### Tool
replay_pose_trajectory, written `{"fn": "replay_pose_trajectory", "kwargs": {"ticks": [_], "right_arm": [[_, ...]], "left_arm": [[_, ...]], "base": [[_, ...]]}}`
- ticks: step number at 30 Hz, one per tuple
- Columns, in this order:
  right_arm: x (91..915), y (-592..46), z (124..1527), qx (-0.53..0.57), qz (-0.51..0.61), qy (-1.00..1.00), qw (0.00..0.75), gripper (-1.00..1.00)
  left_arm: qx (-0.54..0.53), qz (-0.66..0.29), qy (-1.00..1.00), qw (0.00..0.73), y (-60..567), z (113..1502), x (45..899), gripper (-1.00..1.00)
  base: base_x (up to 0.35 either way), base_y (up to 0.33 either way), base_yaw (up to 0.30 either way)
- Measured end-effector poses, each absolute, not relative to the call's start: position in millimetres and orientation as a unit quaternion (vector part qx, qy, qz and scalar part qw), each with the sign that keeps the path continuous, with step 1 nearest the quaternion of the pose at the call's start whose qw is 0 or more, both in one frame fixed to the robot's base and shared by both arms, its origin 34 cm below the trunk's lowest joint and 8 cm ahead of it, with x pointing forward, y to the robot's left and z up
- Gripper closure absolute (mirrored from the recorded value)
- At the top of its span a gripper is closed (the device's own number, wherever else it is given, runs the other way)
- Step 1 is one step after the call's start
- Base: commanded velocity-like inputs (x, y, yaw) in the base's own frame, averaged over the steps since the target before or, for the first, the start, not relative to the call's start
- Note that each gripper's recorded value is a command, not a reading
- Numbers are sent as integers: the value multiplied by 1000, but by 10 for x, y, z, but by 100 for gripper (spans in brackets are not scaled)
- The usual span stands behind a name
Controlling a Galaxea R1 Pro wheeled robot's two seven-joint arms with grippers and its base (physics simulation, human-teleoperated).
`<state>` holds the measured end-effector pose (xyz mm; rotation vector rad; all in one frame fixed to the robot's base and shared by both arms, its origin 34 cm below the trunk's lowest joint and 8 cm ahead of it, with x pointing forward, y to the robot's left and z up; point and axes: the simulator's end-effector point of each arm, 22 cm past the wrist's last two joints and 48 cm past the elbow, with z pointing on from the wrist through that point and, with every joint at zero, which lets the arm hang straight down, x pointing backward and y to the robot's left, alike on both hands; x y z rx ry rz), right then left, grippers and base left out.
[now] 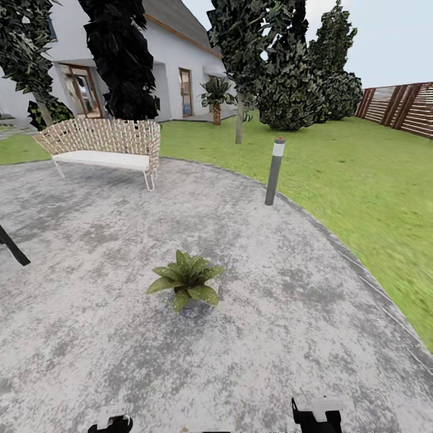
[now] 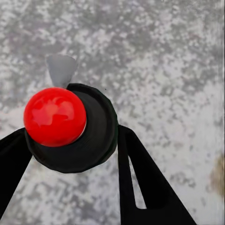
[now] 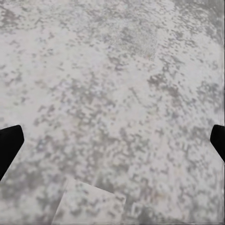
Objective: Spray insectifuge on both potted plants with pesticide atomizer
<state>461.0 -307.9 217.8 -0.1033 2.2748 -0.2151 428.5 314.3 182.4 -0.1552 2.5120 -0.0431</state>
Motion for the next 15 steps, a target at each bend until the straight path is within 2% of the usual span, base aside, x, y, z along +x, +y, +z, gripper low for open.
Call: {"fn": "replay_pose_trajectory", "kwargs": {"ticks": [15], "right_arm": [[4626, -3092, 2197, -37, -88, 904, 416, -100]], "left_arm": [[-56, -18, 950, 308, 3129, 1833, 4292, 100]], "base": [[0, 0, -275]]}}
